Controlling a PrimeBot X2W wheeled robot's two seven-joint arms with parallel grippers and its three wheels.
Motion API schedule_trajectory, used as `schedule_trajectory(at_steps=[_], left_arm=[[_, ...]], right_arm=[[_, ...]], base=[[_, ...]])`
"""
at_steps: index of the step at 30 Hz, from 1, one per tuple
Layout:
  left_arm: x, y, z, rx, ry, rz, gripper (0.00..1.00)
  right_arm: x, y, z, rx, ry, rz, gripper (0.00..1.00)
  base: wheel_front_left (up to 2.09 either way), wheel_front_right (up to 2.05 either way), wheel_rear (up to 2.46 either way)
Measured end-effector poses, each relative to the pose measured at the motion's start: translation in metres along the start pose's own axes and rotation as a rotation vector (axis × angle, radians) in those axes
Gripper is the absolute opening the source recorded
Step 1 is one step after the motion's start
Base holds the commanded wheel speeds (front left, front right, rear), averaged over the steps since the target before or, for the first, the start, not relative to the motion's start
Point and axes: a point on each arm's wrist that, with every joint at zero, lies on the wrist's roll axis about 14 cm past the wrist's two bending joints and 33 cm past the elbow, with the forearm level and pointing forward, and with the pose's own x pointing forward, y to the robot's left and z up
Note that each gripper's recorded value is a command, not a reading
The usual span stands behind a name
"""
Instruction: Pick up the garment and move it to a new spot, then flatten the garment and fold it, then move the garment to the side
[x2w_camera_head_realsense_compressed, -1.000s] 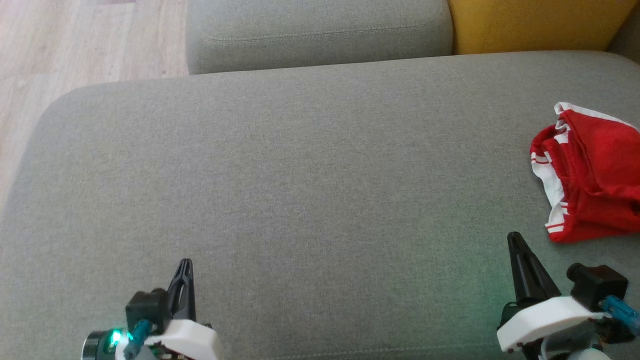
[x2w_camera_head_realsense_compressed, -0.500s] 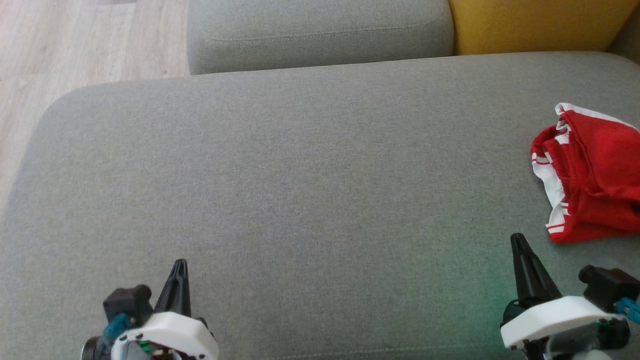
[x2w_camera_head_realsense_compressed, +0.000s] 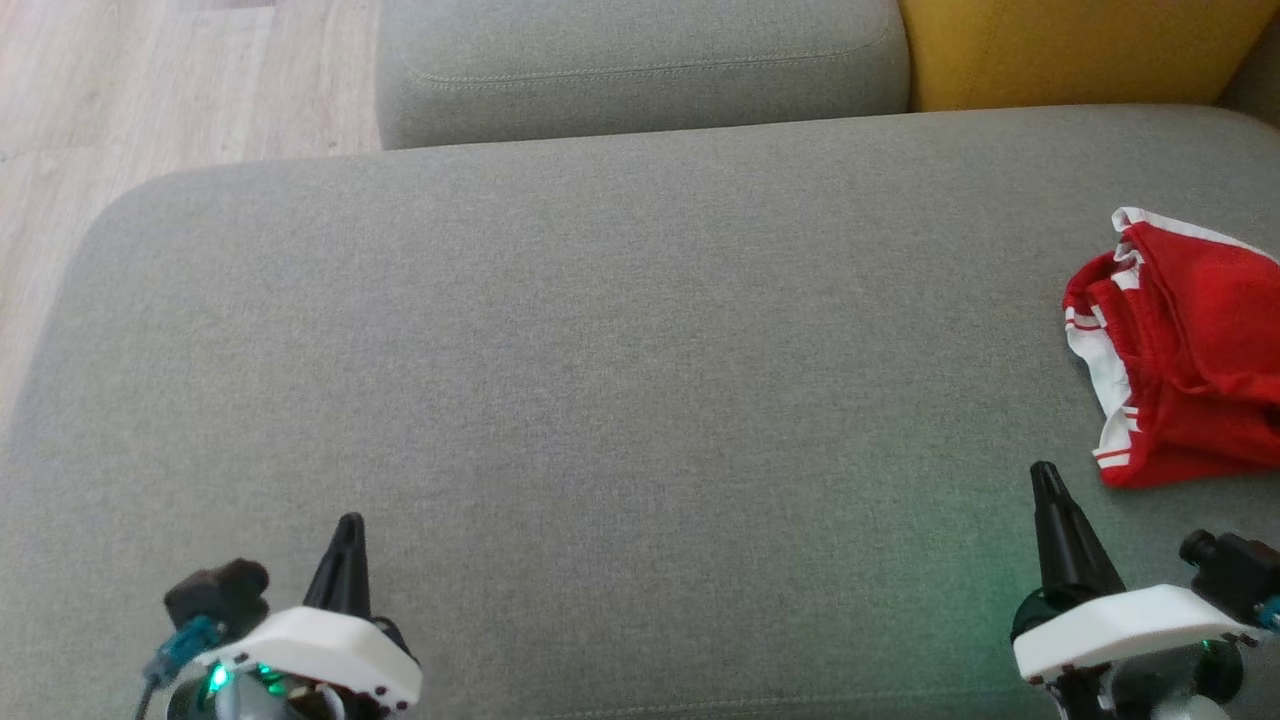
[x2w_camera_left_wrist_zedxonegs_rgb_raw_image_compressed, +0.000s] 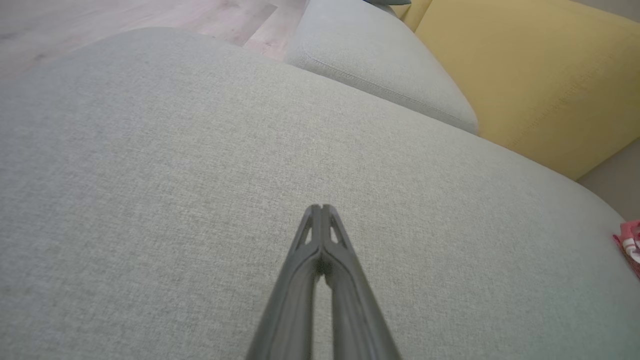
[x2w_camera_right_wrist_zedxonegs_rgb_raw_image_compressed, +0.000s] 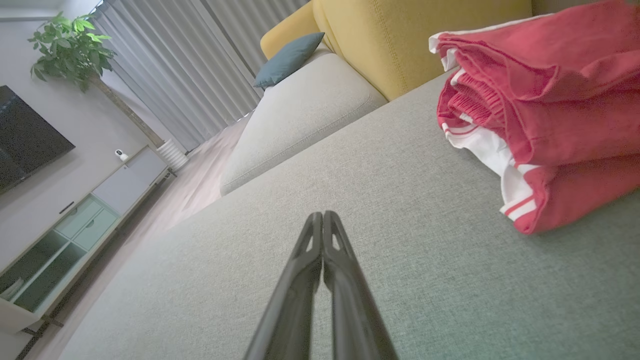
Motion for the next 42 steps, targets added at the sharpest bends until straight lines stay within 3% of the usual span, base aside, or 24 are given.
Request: schedule_trajectory(at_steps=[42], left_arm=[[0.011, 0.009, 0.011, -0.552, 0.035, -0.006, 0.0]], right_arm=[[0.012, -0.009, 0.011, 0.487, -0.053, -0.006, 0.0]], base=[[0.0, 0.0, 0.0]])
